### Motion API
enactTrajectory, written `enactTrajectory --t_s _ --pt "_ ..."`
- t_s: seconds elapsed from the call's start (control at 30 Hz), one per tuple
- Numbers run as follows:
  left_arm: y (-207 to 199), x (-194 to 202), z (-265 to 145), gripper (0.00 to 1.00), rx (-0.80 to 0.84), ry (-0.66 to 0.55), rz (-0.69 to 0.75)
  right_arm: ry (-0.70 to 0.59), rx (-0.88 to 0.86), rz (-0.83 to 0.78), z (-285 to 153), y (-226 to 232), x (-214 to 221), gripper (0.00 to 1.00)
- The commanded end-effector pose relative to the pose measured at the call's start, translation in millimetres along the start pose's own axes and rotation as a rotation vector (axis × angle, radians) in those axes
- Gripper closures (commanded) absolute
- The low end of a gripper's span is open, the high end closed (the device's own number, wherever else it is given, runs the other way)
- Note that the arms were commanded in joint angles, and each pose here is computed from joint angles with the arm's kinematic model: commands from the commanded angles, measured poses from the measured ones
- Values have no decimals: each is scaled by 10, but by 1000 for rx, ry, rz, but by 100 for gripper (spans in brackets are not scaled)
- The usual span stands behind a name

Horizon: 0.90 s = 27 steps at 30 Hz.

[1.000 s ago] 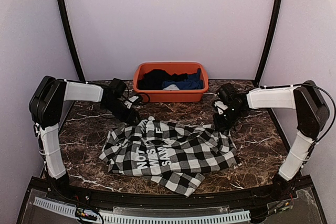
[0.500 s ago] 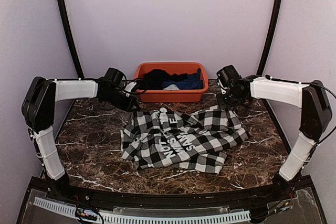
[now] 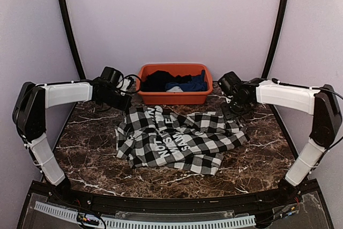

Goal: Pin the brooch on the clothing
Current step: Smooth out the clothing with brooches at the center of the board.

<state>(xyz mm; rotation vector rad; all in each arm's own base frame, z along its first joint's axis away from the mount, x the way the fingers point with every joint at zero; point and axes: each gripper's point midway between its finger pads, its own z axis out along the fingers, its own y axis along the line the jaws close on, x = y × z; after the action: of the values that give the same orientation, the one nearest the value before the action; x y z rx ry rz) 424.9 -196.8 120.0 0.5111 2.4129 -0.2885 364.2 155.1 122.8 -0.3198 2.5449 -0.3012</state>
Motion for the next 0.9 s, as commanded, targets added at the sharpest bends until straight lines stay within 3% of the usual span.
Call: enactTrajectory --t_s 0.0,0.03,0.07,0.13,0.2,0.33,0.5,0.63,0.87 --pt "203 -60 -110 69 -120 -19 -24 -6 -135 0 -336 133 113 42" --pt "175 -72 -125 55 -104 -22 -35 -3 -170 -4 -383 172 142 42" --pt "155 -115 -192 35 -95 -38 -41 -2 -201 -4 -431 201 167 41" --pt "-37 -206 -343 17 -13 -83 -40 7 -268 -9 -523 270 233 41" --pt "-332 -317 -549 8 73 -144 8 11 -313 -7 -586 317 287 41" --pt "-1122 -291 -792 2 241 -171 169 30 -336 -2 -594 346 355 41" --pt "-2158 183 -681 1 465 -54 404 37 -382 -3 -533 467 358 41" --pt "-2620 612 -373 1 493 52 553 59 -354 -5 -386 452 361 40" --pt "-2863 1045 195 1 435 175 637 69 -389 79 -321 349 300 41"
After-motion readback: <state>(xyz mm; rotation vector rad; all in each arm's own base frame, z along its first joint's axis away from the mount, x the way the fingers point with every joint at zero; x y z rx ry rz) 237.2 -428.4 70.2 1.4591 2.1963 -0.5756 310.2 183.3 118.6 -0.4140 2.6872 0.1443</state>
